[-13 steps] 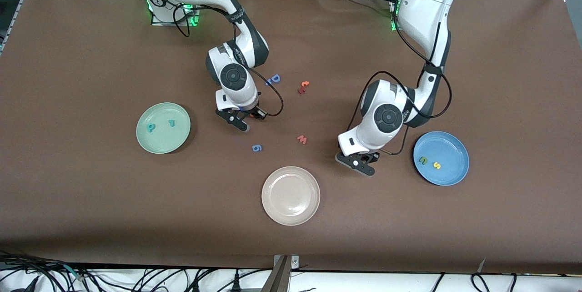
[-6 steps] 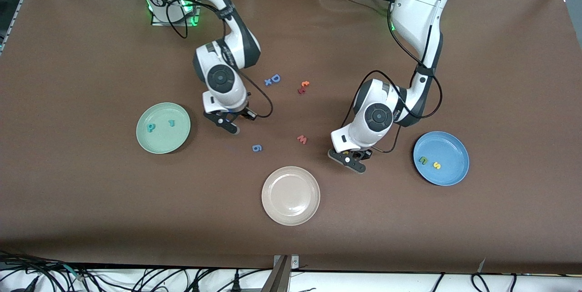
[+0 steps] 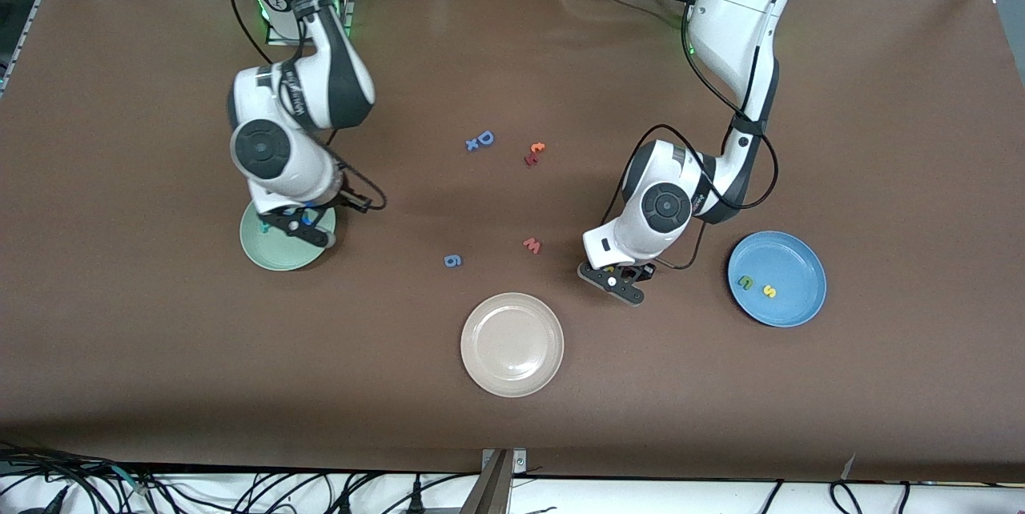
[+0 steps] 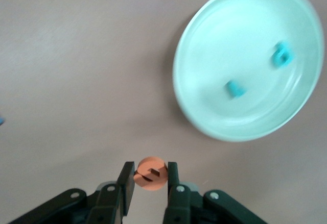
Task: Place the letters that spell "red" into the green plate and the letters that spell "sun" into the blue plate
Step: 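Place the orange e on the green plate while the left gripper carries u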
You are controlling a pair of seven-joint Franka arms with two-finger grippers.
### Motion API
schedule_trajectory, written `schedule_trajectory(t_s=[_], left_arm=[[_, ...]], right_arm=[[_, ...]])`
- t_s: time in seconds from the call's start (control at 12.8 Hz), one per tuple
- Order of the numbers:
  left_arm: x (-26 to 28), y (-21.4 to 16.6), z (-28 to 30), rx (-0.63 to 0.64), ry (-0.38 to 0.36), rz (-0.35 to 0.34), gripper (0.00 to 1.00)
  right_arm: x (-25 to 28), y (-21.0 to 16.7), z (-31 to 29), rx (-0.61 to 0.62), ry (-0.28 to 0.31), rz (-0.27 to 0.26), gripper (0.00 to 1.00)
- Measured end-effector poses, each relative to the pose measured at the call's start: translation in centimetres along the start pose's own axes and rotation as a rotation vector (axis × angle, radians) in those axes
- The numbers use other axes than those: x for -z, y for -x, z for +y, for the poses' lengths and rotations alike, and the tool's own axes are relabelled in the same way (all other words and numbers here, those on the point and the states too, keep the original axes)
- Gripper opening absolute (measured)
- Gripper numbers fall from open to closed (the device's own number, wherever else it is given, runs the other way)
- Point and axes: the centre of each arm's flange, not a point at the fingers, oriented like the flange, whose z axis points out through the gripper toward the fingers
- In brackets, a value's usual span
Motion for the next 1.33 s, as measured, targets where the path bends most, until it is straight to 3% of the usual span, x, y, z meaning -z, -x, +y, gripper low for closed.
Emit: schedule_trajectory(t_s=[0.39,0.55,0.63,0.94,1.33], left_arm=[[-0.3,-0.2,-0.1,0.001,-0.006,0.017,0.54],[-0.2,-0.3,-0.3,0.001,-0.008,0.02,0.38],[-0.2,-0.3,-0.3,0.0,-0.008,0.021,0.35],[-0.1,-0.4,-0.3,-0.002,-0.008,0.024,0.28],[3.1,-0.9,-5.2,-0.06,-0.053,0.036,0.28]], right_arm=[[-3.7,-6.3,7.9,0.128,0.053,0.012,0.3],[-6.9,-7.4,9.1,0.157,0.078,0.045,0.3],[-8.4,-7.6,9.1,0.161,0.089,0.067,0.3],[-11.8,-7.2,7.7,0.142,0.047,0.071,0.3],[-10.3,-6.9,7.5,0.157,0.025,0.04,0.78]])
